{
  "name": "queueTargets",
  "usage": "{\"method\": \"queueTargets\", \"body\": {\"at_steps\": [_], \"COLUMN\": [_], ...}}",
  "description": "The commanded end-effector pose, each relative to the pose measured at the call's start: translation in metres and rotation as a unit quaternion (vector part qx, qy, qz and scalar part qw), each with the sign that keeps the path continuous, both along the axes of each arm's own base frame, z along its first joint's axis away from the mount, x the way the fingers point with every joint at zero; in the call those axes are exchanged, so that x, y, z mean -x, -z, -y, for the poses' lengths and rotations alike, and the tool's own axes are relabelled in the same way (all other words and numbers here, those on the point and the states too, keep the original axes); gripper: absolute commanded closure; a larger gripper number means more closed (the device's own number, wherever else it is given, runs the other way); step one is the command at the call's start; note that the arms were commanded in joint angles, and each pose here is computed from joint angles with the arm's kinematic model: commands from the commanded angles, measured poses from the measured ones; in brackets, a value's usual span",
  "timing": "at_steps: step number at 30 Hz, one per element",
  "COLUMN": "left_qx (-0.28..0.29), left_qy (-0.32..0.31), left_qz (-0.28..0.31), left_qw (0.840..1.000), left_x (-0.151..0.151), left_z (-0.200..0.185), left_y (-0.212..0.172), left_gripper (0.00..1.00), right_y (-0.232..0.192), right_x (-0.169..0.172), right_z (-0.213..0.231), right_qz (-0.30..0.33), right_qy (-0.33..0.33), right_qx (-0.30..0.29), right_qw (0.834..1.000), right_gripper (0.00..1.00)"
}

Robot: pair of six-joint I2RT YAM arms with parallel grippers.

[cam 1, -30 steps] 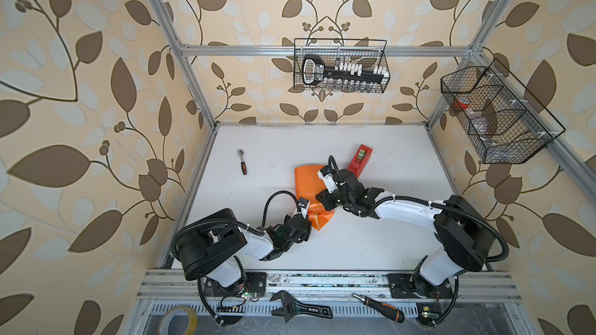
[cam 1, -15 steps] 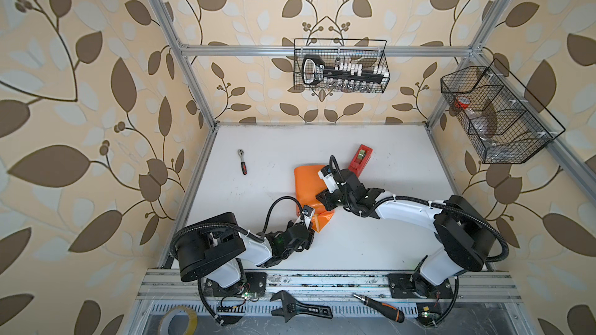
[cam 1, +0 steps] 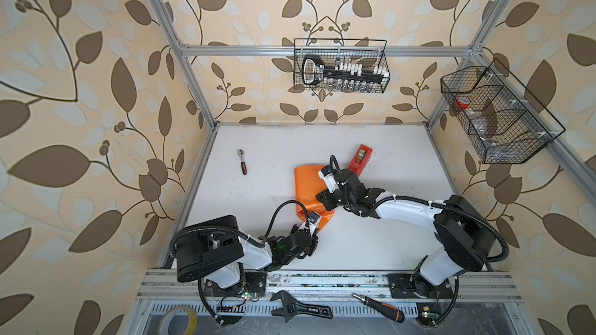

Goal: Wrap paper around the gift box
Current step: 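Open both grippers and lift them off the orange box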

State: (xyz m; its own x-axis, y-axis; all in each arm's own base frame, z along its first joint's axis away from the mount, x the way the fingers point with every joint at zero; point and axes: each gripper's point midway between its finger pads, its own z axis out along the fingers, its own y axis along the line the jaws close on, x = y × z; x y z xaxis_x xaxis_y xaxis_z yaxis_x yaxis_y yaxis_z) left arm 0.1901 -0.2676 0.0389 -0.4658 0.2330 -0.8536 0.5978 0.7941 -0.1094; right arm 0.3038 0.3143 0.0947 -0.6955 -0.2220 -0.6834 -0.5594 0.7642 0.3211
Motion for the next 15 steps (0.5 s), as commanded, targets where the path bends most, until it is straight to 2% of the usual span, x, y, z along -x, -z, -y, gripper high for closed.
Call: {"method": "queueTargets", "body": {"at_steps": [1, 5, 8, 12, 15], "left_qx": [0.053, 0.101, 0.124, 0.138, 0.142], "left_qy": [-0.035, -0.072, -0.105, -0.147, -0.172], "left_qz": [-0.009, -0.043, -0.065, -0.107, -0.125], "left_qw": [0.998, 0.991, 0.985, 0.974, 0.967], "left_x": [-0.009, -0.015, -0.015, -0.008, -0.004], "left_z": [-0.01, -0.033, -0.053, -0.079, -0.093], "left_y": [-0.025, -0.043, -0.053, -0.054, -0.054], "left_gripper": [0.74, 0.64, 0.57, 0.49, 0.44], "right_y": [0.022, -0.009, -0.042, -0.089, -0.1], "right_x": [0.011, 0.001, -0.007, -0.009, 0.003], "right_z": [0.017, 0.007, 0.001, 0.002, 0.013], "right_qz": [-0.04, -0.019, 0.003, 0.04, 0.049], "right_qy": [0.007, 0.005, 0.003, 0.006, 0.014], "right_qx": [0.036, 0.017, 0.001, -0.023, -0.025], "right_qw": [0.998, 1.0, 1.0, 0.999, 0.998], "right_gripper": [0.79, 0.73, 0.65, 0.58, 0.57]}}
